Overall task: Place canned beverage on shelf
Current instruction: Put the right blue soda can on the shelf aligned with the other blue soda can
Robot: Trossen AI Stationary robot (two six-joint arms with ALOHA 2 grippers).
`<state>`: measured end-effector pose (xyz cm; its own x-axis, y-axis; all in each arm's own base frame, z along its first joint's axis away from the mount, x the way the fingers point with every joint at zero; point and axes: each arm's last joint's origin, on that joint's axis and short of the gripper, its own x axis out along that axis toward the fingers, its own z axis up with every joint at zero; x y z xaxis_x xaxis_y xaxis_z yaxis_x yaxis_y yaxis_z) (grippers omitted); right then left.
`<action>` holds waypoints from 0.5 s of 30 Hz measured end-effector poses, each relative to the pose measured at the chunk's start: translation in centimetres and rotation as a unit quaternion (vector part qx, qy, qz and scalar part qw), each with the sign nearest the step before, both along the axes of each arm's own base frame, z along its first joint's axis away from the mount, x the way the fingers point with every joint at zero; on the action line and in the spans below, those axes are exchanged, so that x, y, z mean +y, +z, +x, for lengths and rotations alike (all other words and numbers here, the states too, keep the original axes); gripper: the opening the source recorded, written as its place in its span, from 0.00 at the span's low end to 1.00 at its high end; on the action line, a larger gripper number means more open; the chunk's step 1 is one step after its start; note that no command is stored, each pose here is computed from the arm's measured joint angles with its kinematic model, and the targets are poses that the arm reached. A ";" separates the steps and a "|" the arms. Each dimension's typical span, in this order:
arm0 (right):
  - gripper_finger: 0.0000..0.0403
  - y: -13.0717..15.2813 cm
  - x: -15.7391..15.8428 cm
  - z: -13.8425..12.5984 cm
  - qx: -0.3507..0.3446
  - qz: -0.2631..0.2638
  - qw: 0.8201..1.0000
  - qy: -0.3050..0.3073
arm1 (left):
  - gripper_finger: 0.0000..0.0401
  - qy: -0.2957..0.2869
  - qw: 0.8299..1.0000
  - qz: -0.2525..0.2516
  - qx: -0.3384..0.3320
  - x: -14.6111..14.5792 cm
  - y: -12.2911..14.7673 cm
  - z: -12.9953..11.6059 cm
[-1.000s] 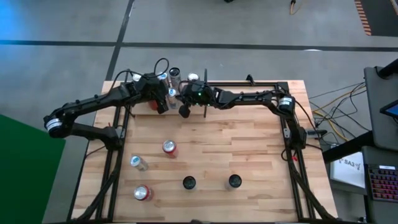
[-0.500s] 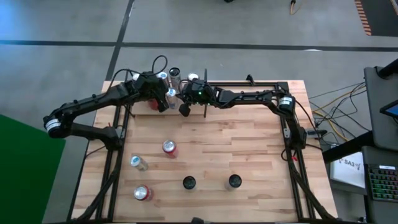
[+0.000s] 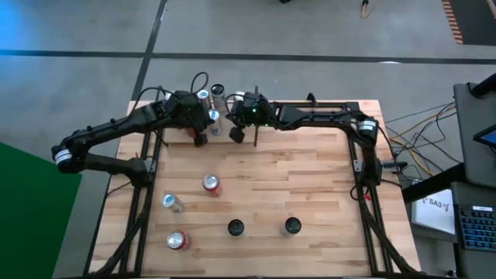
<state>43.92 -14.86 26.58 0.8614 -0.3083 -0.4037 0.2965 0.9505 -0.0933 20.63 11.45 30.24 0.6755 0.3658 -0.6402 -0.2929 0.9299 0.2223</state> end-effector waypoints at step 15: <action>0.02 0.0 0.3 -0.4 0.020 0.029 0.998 0.046 | 0.00 0.013 0.999 -0.010 0.042 0.2 -1.4 0.6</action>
